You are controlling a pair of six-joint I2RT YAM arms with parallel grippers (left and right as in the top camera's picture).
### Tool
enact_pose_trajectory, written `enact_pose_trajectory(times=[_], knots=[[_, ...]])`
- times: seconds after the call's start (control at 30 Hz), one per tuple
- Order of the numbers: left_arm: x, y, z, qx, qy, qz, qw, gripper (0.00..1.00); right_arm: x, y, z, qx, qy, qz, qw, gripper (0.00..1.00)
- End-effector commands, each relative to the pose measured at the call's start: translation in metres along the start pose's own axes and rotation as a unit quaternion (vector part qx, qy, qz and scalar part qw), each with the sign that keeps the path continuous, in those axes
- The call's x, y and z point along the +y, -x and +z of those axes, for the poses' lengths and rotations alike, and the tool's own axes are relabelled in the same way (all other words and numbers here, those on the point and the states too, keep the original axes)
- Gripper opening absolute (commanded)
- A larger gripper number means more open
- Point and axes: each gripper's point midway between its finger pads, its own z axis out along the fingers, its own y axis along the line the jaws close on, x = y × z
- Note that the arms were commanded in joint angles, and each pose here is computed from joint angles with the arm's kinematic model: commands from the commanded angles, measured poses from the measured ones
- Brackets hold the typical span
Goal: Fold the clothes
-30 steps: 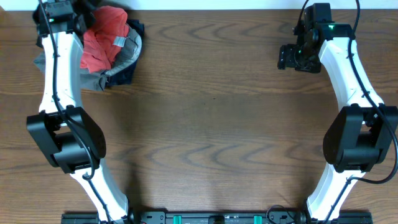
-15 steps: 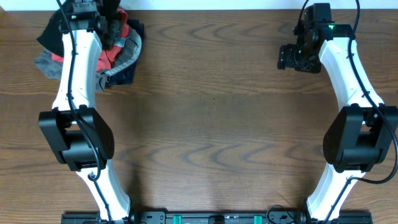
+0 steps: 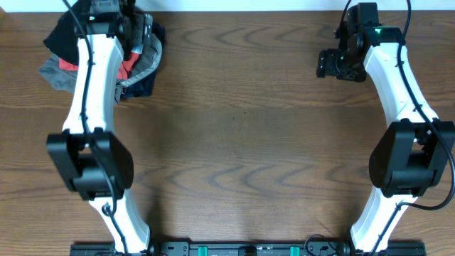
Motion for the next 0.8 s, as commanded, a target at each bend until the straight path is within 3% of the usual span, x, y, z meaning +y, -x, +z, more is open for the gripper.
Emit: enact_pose_trajectory(times=[0.0,0.13,0.37,0.53,0.77], knots=[[0.032,0.052,-0.07,-0.102,0.022,-0.064,0.992,0.98,0.008,0.008,-0.012,-0.019,0.007,0.001,1.0,0.76],[0.054,0.07,-0.071,-0.146,0.041,-0.081,0.985,0.98,0.01,0.003,-0.011,-0.012,0.007,-0.004,1.0,0.76],[0.091,0.053,0.012,-0.134,0.075,-0.106,0.983,0.98,0.012,-0.013,0.001,0.012,0.004,-0.011,1.0,0.79],[0.096,-0.011,0.091,-0.041,0.075,-0.115,0.99,0.98,0.008,-0.027,0.013,0.031,0.001,-0.01,0.999,0.81],[0.051,-0.137,0.178,0.141,0.043,-0.131,0.98,0.98,0.006,-0.032,0.019,0.038,0.0,-0.009,0.999,0.82]])
